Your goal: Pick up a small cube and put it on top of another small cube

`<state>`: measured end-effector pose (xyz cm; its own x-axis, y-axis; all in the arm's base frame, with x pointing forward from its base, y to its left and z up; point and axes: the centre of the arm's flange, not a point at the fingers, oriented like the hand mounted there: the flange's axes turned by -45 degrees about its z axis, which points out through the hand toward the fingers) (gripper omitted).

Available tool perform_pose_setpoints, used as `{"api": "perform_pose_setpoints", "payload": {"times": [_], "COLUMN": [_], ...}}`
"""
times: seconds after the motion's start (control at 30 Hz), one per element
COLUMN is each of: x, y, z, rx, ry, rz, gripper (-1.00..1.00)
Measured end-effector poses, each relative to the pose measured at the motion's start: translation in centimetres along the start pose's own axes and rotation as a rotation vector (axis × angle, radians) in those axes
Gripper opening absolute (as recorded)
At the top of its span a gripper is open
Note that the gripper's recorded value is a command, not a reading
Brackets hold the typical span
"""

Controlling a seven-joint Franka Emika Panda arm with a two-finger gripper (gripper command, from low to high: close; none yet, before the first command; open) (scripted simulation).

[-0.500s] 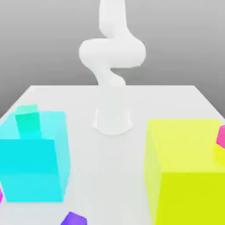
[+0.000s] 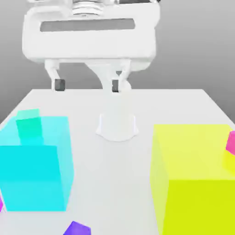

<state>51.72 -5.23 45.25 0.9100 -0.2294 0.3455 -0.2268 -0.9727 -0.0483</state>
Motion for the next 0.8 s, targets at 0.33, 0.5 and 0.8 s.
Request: {"api": "perform_pose_setpoints", "payload": {"times": [0.33, 0.5, 0.8], "x": [-4.0, -7.6, -9.6], "y": [3.7, 5.3, 5.7], "z": [17.6, 25.5, 30.3], "rx": [-0.056, -0.079, -0.081], "ry": [-0.245, -0.340, -0.346], "rz": [0.125, 0.174, 0.177], "gripper": [0.00, 0.00, -1.00]}}
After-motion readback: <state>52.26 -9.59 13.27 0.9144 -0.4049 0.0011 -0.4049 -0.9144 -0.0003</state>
